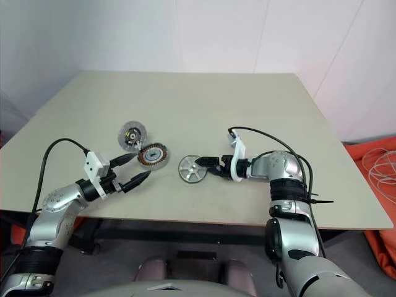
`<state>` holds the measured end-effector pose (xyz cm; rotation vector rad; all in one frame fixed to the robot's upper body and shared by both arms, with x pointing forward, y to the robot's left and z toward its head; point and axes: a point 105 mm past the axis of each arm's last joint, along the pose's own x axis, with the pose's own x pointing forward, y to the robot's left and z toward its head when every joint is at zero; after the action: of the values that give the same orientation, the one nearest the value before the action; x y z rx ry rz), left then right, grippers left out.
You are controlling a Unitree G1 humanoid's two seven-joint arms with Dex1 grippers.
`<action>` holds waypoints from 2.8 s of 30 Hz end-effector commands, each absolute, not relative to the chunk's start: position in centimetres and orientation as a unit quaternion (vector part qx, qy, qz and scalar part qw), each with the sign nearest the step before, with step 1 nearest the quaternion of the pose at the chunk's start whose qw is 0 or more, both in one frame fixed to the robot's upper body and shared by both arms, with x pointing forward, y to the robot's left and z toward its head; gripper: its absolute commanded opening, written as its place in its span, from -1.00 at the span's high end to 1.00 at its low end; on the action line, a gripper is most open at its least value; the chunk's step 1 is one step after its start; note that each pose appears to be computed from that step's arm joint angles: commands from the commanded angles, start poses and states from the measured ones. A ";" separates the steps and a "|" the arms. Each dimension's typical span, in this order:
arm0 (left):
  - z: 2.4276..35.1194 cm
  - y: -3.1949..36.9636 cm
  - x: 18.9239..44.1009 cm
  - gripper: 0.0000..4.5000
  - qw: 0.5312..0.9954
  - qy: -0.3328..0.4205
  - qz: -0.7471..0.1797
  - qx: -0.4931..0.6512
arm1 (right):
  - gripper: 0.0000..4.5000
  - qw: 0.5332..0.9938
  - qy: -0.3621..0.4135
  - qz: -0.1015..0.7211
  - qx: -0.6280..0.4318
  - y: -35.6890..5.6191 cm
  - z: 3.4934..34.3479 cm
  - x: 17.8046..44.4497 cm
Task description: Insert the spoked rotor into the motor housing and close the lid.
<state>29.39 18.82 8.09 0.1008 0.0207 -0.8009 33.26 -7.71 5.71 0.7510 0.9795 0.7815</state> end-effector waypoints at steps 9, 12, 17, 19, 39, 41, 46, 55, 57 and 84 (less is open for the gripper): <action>9.6 18.6 29.5 -1.00 0.916 -0.018 -0.397 0.061 | 0.84 0.739 0.417 0.367 0.382 -8.0 7.7 33.7; 9.5 18.6 29.4 -1.00 0.916 -0.017 -0.397 0.062 | 0.84 0.743 0.404 0.356 0.399 -9.7 8.4 33.7; 9.4 18.6 29.4 -1.00 0.915 -0.014 -0.397 0.062 | 0.84 0.760 0.369 0.295 0.447 -15.0 9.1 34.0; 9.3 18.6 29.4 -1.00 0.915 -0.012 -0.399 0.062 | 0.84 0.768 0.359 0.267 0.458 -17.0 9.0 34.0; 9.3 18.6 29.9 -1.00 0.913 -0.006 -0.402 0.072 | -0.34 0.792 0.375 0.199 0.439 -21.2 6.9 30.6; 9.3 18.6 30.0 -1.00 0.913 -0.005 -0.401 0.072 | -0.63 0.799 0.386 0.191 0.420 -21.8 6.8 30.4; 9.2 18.8 30.2 -1.00 0.918 -0.002 -0.389 0.071 | -0.99 0.825 0.392 0.180 0.365 -23.9 7.1 30.0; 9.2 19.3 30.7 -1.00 0.930 0.003 -0.362 0.054 | -0.99 0.880 0.394 0.184 0.189 -27.8 8.3 29.7; 9.3 19.4 30.8 -1.00 0.933 0.005 -0.356 0.049 | -0.99 0.894 0.387 0.202 0.099 -28.5 9.2 29.5; 11.1 15.3 32.2 -1.00 0.875 0.108 -0.431 0.195 | -0.99 0.776 0.125 0.563 -0.256 -11.8 13.8 30.5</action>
<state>31.85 16.26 8.82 0.3354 0.2688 -0.8652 30.64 -11.97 12.54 -0.5141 0.3246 1.2076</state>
